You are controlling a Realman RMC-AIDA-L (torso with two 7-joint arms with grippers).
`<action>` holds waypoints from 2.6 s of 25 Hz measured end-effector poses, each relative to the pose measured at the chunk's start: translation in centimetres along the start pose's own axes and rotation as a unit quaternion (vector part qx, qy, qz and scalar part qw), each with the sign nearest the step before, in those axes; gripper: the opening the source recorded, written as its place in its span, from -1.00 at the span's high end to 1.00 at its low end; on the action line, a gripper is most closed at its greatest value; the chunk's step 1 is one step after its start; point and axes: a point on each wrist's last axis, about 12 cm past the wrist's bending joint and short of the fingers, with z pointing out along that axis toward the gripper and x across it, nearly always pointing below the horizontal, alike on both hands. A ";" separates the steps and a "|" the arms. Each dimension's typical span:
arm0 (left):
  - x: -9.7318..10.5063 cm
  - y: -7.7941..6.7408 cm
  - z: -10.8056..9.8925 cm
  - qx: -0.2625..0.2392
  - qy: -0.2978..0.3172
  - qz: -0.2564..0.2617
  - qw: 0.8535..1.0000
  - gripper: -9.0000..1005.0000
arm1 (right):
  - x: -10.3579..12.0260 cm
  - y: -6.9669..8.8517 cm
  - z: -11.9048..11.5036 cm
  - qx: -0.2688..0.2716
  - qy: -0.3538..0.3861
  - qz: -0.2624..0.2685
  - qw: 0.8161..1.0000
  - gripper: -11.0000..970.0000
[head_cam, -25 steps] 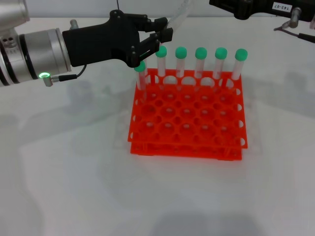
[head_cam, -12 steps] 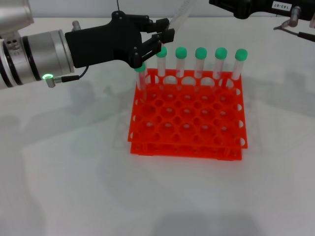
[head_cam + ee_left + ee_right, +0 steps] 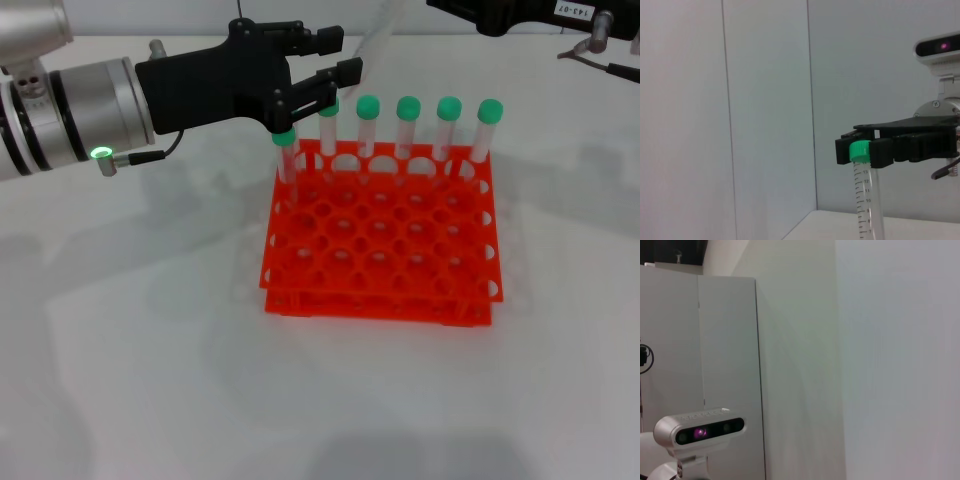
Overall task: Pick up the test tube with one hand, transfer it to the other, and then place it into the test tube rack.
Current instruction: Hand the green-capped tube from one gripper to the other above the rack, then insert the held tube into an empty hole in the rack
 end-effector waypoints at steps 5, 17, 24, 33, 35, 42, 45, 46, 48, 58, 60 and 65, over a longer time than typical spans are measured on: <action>0.1 0.0 0.0 0.000 0.000 -0.008 1.000 0.39 | 0.0 0.0 0.0 0.000 0.000 -0.001 1.000 0.41; 0.1 0.0 -0.4 0.000 0.006 -0.048 0.999 -0.62 | 0.0 0.0 -0.2 0.002 0.000 -0.002 1.000 0.41; -0.4 0.2 -3.3 -0.022 0.026 -0.069 0.997 -0.77 | 0.1 0.0 -0.4 0.005 0.000 0.000 1.000 0.42; -1.5 -0.4 -8.3 -0.049 0.038 -0.138 0.988 -0.77 | 0.4 0.1 -0.6 0.007 0.002 0.003 1.000 0.43; -1.6 -0.7 -9.0 -0.051 0.038 -0.142 0.988 -0.77 | 0.6 0.1 -0.8 0.009 0.002 0.004 1.000 0.43; -1.7 -1.3 -10.9 -0.072 0.041 -0.151 0.985 -0.77 | 0.9 0.2 -1.2 0.014 0.004 0.007 1.000 0.43; -1.5 -1.4 -11.3 -0.076 0.048 -0.162 0.983 -0.77 | 0.9 0.2 -1.2 0.013 0.005 0.008 1.000 0.43; -1.4 -1.4 -11.7 -0.080 0.054 -0.170 0.981 -0.77 | 0.9 0.2 -1.2 0.013 0.005 0.008 1.000 0.43; -1.0 -1.5 -12.3 -0.086 0.065 -0.180 0.978 -0.77 | 0.9 0.2 -1.2 0.013 0.005 0.009 1.000 0.43; 0.0 -2.4 -14.8 -0.112 0.084 -0.197 0.970 -0.77 | 1.1 0.4 -1.1 0.009 0.005 0.013 1.000 0.42; 0.1 -2.6 -14.9 -0.110 0.085 -0.199 0.970 -0.77 | 1.2 0.5 -1.1 0.008 0.005 0.014 1.000 0.42; 0.2 -2.8 -15.0 -0.104 0.091 -0.201 0.970 -0.77 | 1.2 0.5 -1.4 0.009 0.003 0.012 1.000 0.42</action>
